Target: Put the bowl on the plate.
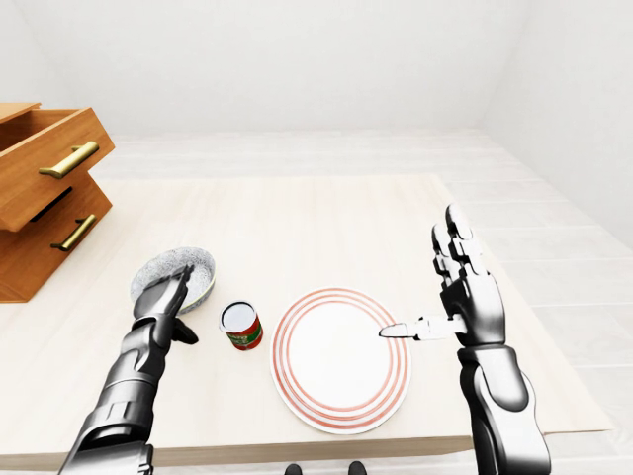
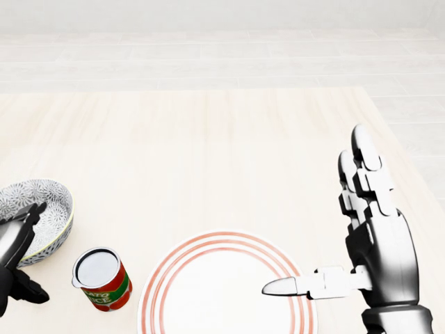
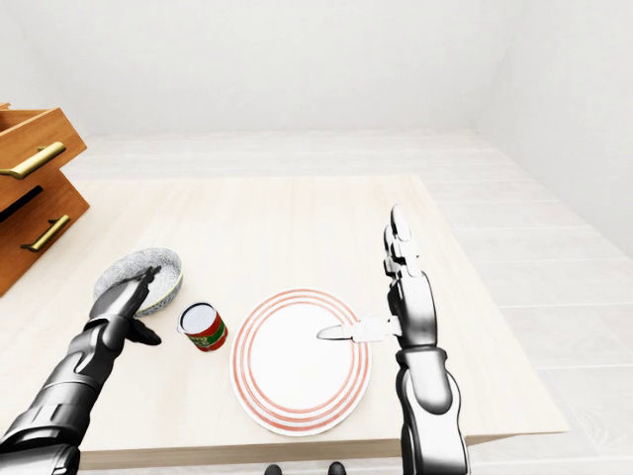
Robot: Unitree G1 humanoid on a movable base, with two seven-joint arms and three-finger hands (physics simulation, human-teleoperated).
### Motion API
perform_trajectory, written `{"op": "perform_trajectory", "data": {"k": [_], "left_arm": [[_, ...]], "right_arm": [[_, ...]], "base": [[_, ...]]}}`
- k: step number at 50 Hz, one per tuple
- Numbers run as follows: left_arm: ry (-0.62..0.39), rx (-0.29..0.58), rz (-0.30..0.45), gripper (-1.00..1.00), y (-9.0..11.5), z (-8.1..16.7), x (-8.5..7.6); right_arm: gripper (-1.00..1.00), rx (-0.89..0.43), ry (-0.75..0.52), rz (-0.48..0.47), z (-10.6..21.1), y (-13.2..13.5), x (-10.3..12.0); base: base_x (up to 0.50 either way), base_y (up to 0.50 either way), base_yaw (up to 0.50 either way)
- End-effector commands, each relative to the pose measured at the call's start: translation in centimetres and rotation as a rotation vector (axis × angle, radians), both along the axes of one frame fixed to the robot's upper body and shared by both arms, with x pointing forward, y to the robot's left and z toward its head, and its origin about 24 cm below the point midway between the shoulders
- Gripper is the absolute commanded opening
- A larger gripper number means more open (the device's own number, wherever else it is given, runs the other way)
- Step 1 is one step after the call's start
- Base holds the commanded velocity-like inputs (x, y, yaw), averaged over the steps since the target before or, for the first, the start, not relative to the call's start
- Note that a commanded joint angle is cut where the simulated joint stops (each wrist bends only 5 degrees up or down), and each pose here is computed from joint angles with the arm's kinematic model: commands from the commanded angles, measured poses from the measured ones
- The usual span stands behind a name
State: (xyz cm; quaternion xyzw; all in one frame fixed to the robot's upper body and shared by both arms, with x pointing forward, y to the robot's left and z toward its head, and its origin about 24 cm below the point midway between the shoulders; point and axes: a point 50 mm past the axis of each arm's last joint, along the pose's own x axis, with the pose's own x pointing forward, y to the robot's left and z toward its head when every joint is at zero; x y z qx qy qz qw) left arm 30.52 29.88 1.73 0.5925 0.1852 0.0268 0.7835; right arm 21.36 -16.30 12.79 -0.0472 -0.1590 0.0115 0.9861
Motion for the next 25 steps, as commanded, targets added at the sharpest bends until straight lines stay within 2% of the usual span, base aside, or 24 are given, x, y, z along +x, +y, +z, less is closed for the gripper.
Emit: {"op": "perform_trajectory", "data": {"k": [1,12,25], "left_arm": [[0.018,-0.007,-0.002,0.63,-0.07,-0.29,-0.09],[0.030,-0.014,-0.008,0.11,-0.15,-0.40,-0.21],[0.032,-0.022,-0.012,-0.25,-0.26,-0.28,-0.10]], "right_arm": [[1.00,0.000,0.009,-0.003,-0.18,-0.08,-0.19],[1.00,0.002,0.019,-0.007,-0.40,-0.13,-0.41],[1.00,-0.001,-0.003,-0.004,0.11,-0.08,-0.69]], "base": [[0.00,0.00,0.00],[0.00,0.00,0.00],[0.00,0.00,0.00]]}}
